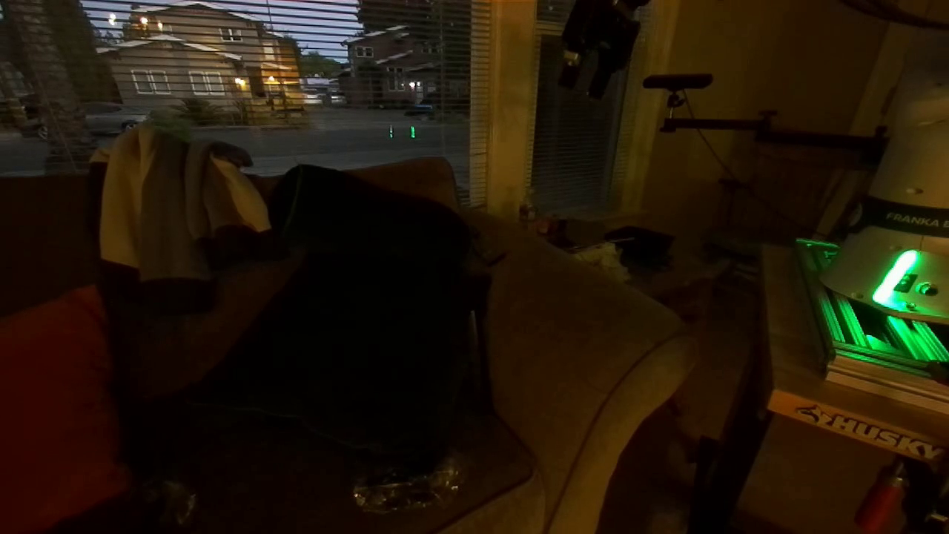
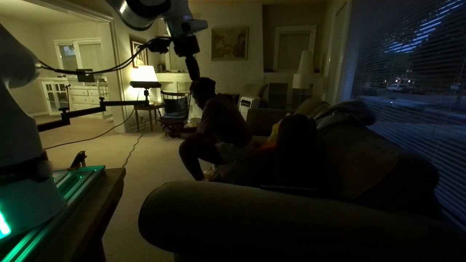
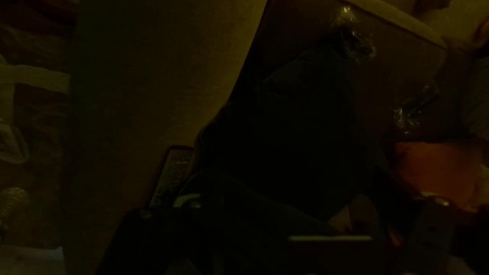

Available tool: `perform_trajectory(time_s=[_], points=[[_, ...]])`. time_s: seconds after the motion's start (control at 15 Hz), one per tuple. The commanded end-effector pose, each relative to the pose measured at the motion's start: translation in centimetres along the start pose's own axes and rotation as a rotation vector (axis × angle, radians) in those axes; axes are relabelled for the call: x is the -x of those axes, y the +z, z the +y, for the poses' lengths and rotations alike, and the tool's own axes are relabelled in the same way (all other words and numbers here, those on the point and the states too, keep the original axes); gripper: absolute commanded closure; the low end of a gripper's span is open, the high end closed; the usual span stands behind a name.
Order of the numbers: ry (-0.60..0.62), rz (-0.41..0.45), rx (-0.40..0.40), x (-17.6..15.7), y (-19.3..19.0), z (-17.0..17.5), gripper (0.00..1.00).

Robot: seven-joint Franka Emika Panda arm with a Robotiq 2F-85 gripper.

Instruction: Put the remote on the sofa arm

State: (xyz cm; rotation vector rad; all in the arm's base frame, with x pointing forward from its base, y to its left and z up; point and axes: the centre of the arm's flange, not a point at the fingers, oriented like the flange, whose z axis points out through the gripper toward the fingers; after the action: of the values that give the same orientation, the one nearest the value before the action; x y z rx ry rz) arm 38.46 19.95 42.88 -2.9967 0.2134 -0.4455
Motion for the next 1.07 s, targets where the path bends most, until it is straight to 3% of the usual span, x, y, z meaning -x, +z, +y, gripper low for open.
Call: perform_trajectory(time_s=[0.0,0.2,0.6,1.0], points=[[0.037,-0.033,-0.039,-2.7,4.2,-1.7,0.0],[0.083,-0.071,-0.048,-3.5,7.2,-2.0,0.0],[0.246,-0.046,-0.065,-5.2,13.2,-2.0,0.0],[0.416,-0.108,0.009,-5.5,18.5,-1.8,0.0]])
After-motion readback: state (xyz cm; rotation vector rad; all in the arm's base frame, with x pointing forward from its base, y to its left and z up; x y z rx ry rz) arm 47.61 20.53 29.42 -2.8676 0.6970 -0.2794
